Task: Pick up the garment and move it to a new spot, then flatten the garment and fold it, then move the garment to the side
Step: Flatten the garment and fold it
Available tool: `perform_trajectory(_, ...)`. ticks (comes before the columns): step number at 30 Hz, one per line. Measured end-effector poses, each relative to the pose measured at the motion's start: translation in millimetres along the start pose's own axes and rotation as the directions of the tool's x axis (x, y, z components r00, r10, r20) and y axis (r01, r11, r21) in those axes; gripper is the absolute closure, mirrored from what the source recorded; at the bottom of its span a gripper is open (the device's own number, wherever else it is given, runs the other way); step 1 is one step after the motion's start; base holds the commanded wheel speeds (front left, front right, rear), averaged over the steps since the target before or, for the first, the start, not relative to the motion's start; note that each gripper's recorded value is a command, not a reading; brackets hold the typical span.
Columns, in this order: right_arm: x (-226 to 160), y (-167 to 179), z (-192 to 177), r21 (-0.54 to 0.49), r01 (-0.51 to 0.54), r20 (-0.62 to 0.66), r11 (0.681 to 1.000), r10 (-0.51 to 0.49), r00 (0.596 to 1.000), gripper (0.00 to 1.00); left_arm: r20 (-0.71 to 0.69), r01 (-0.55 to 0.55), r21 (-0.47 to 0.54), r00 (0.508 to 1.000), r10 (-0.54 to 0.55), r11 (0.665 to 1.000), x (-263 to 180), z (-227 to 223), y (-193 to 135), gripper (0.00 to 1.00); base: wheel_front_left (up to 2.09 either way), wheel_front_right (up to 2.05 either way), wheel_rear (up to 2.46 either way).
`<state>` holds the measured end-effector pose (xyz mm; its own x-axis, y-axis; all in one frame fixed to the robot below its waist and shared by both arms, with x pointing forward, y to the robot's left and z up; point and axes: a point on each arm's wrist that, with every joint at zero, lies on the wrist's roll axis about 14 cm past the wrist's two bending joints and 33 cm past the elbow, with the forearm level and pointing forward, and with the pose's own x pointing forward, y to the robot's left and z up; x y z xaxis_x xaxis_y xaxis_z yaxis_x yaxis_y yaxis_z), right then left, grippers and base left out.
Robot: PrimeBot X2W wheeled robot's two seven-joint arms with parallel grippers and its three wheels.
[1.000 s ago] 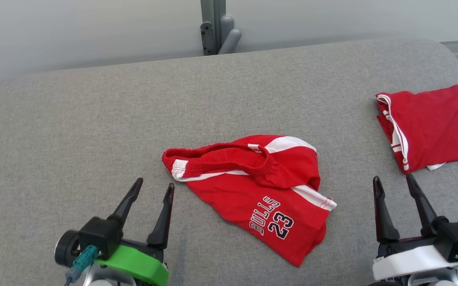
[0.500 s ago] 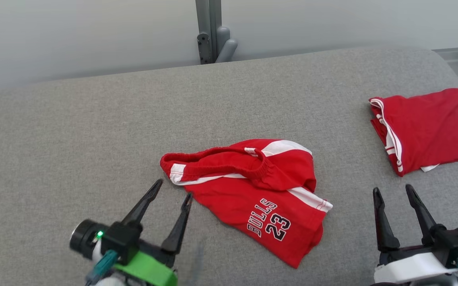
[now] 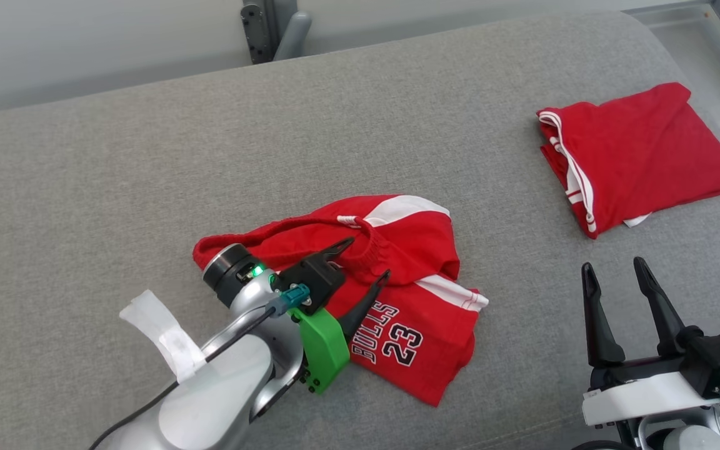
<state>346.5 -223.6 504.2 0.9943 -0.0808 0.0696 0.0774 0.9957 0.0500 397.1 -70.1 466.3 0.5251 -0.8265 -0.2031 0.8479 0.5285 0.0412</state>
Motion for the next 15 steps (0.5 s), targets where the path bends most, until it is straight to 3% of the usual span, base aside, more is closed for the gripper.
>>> perform_trajectory(7, -4.4, -16.6, -4.6, -0.01, 0.054, -0.021, 0.998, -0.055, 0.998, 0.0, -0.133, 0.044, -0.012, 0.99, -0.045, 0.999, 12.7, -32.8, 10.2, 0.0, 0.0, 0.0, 0.0)
perform_trajectory(8, -4.6, -18.1, -4.6, -0.012, 0.059, -0.021, 0.998, -0.06, 0.998, 0.0, -0.146, 0.046, -0.015, 0.988, -0.048, 0.999, 13.2, -37.0, 10.9, 0.54, 0.0, 0.0, 0.0)
perform_trajectory(9, -5.2, -19.6, -4.9, -0.012, 0.064, -0.023, 0.998, -0.064, 0.998, 0.0, -0.151, 0.052, -0.024, 0.987, -0.055, 0.998, 14.3, -39.6, 9.4, 1.0, 0.0, 0.0, 0.0)
perform_trajectory(15, -5.1, -21.6, -6.2, -0.01, 0.071, -0.027, 0.997, -0.072, 0.997, 0.0, -0.14, 0.083, -0.14, 0.985, -0.103, 0.987, 20.0, -34.5, -3.1, 1.0, 0.0, 0.0, 0.0)
